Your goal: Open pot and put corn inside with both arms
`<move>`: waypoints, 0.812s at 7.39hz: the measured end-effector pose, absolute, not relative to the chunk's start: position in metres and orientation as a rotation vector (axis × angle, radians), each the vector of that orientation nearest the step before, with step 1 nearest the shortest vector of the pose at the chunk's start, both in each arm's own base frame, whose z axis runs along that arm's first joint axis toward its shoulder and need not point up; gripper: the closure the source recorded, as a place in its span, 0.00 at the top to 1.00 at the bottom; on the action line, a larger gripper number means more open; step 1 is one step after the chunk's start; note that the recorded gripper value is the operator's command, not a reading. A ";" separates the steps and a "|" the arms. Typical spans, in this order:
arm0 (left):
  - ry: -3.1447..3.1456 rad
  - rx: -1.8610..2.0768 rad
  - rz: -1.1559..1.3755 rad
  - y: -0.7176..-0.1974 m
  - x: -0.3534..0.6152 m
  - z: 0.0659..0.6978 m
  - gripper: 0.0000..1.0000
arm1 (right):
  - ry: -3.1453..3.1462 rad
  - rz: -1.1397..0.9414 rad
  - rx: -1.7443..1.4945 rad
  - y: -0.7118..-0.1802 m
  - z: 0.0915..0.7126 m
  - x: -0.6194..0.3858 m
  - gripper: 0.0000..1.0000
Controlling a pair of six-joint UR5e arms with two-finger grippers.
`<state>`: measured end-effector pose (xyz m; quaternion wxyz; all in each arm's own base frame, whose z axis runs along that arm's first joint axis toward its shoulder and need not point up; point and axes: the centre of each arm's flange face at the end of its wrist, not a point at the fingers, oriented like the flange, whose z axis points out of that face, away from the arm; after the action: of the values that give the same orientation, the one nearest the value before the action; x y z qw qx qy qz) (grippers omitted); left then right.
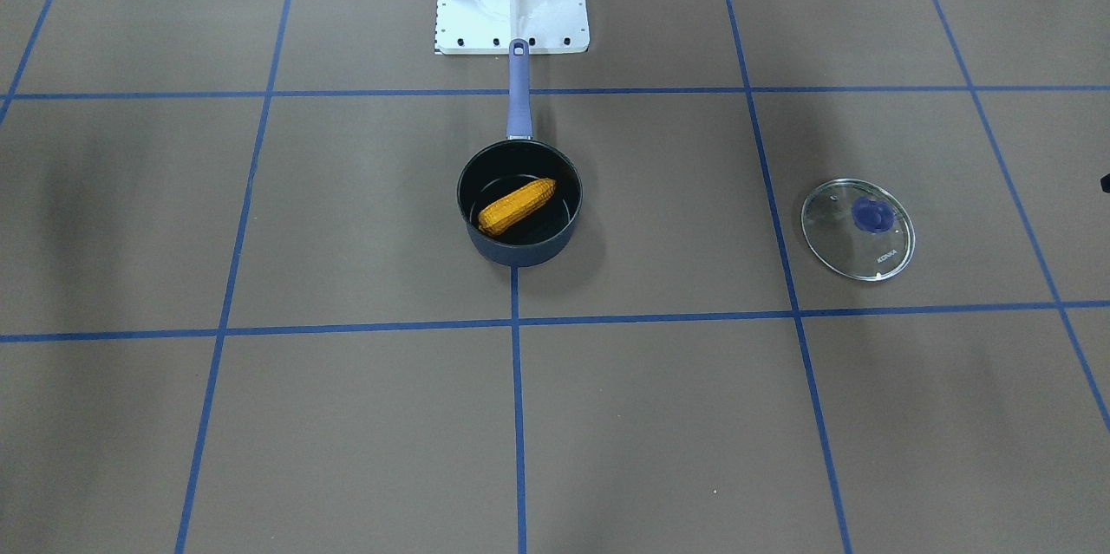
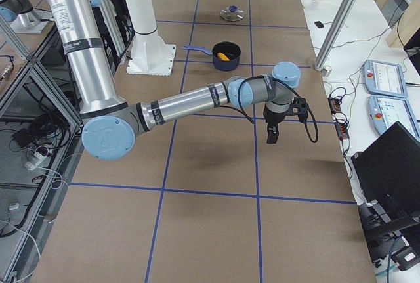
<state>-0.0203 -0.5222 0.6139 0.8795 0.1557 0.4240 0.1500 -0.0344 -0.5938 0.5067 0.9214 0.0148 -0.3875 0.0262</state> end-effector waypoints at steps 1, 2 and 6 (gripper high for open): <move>0.891 0.318 0.289 -0.522 -0.030 0.616 0.97 | -0.801 0.070 0.011 -0.583 0.524 -0.023 1.00; 0.906 0.304 0.258 -0.520 -0.042 0.621 0.97 | -0.801 0.080 -0.002 -0.575 0.535 -0.017 1.00; 0.922 0.280 0.217 -0.514 -0.063 0.644 0.97 | -0.814 0.051 0.080 -0.553 0.563 -0.011 1.00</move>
<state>-0.0631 -0.5142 0.6440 0.8805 0.1342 0.4426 0.1041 -0.0112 -0.5534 0.5628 0.9172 0.0389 -0.3958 0.0250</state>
